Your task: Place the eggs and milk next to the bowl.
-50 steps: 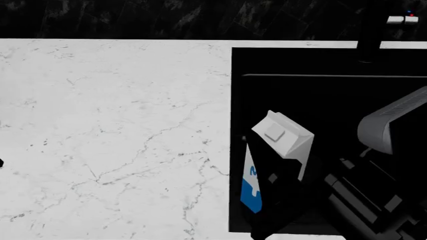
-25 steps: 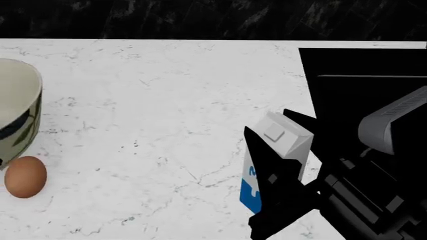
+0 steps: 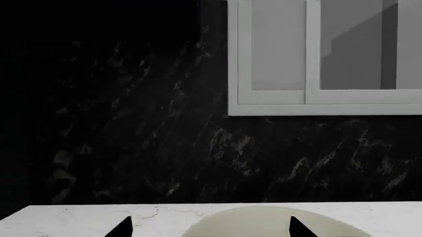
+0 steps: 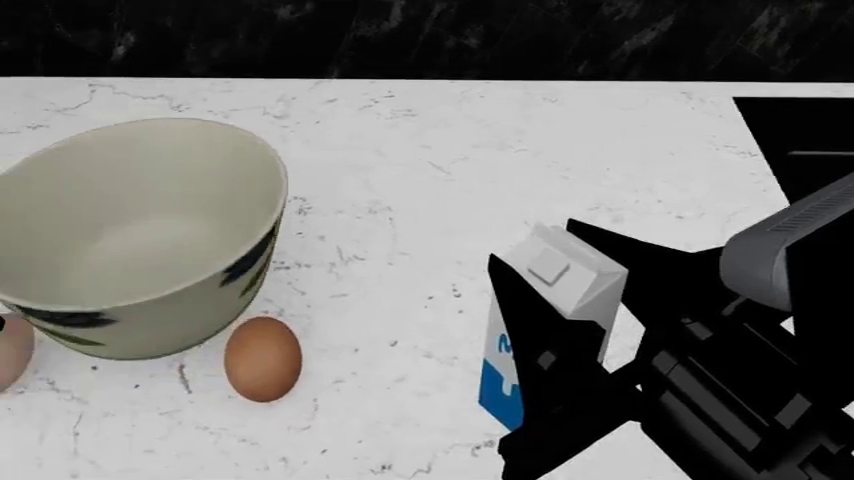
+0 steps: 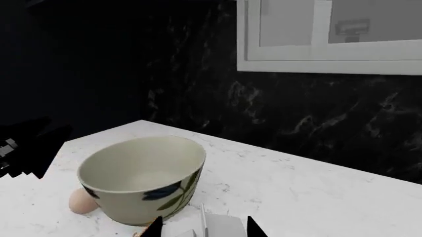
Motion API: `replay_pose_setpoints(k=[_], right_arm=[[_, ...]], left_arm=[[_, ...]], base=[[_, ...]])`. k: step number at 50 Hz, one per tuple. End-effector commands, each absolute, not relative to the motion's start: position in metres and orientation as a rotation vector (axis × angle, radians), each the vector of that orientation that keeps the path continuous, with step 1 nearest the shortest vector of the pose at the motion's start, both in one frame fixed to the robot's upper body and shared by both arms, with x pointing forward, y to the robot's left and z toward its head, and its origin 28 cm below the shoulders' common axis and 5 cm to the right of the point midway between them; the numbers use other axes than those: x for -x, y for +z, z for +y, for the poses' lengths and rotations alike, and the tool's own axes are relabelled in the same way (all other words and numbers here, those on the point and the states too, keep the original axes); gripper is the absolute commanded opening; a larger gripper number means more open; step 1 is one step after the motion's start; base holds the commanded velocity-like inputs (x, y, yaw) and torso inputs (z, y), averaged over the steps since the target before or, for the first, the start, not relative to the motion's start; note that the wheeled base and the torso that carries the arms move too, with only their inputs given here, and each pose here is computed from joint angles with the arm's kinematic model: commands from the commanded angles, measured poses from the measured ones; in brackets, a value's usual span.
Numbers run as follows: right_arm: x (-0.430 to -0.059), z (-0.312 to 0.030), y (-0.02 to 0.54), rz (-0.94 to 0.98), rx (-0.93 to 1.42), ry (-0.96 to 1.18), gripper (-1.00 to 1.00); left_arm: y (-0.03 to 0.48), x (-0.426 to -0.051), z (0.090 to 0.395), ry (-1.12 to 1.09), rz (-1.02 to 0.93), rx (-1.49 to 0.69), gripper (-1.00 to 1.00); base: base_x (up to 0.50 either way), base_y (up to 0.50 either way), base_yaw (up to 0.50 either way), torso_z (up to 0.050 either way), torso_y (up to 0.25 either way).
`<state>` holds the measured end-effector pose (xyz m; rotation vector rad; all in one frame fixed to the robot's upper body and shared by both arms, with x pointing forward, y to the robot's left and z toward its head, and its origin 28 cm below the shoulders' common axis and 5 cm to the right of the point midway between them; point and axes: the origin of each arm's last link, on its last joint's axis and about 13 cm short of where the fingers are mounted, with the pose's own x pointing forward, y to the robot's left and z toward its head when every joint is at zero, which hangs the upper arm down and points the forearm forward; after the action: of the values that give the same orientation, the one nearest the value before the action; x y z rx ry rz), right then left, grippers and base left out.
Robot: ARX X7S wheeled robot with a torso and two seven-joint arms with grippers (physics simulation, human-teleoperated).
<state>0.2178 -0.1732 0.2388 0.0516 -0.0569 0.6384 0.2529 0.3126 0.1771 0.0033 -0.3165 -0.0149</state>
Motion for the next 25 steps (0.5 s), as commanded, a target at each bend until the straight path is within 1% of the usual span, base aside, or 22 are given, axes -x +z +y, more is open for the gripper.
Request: replay_pose_setpoints(k=[1,13,25], right_arm=[[-0.2144,-0.1762,0.2447,-0.084,-0.037,0.636,-1.00],[-0.2142,-0.1791,0.2427,-0.082,-0.041,0.621,-1.00],[-0.2124,-0.1788,0.2447,-0.088,-0.044,0.623,-1.00]], left_arm=[[0.1762,-0.2512,0.3114,-0.025,-0.316,0.004,1.00],[0.1765,-0.2527,0.3093,-0.033,-0.316,-0.001,1.00],[0.1774,-0.2520,0.3097,-0.031,-0.317,0.002,1.00]], base=[[0.00,0.50,0.00,0.000,0.000],[0.00,0.50,0.00,0.001,0.001],[0.00,0.00,0.00,0.000,0.001]])
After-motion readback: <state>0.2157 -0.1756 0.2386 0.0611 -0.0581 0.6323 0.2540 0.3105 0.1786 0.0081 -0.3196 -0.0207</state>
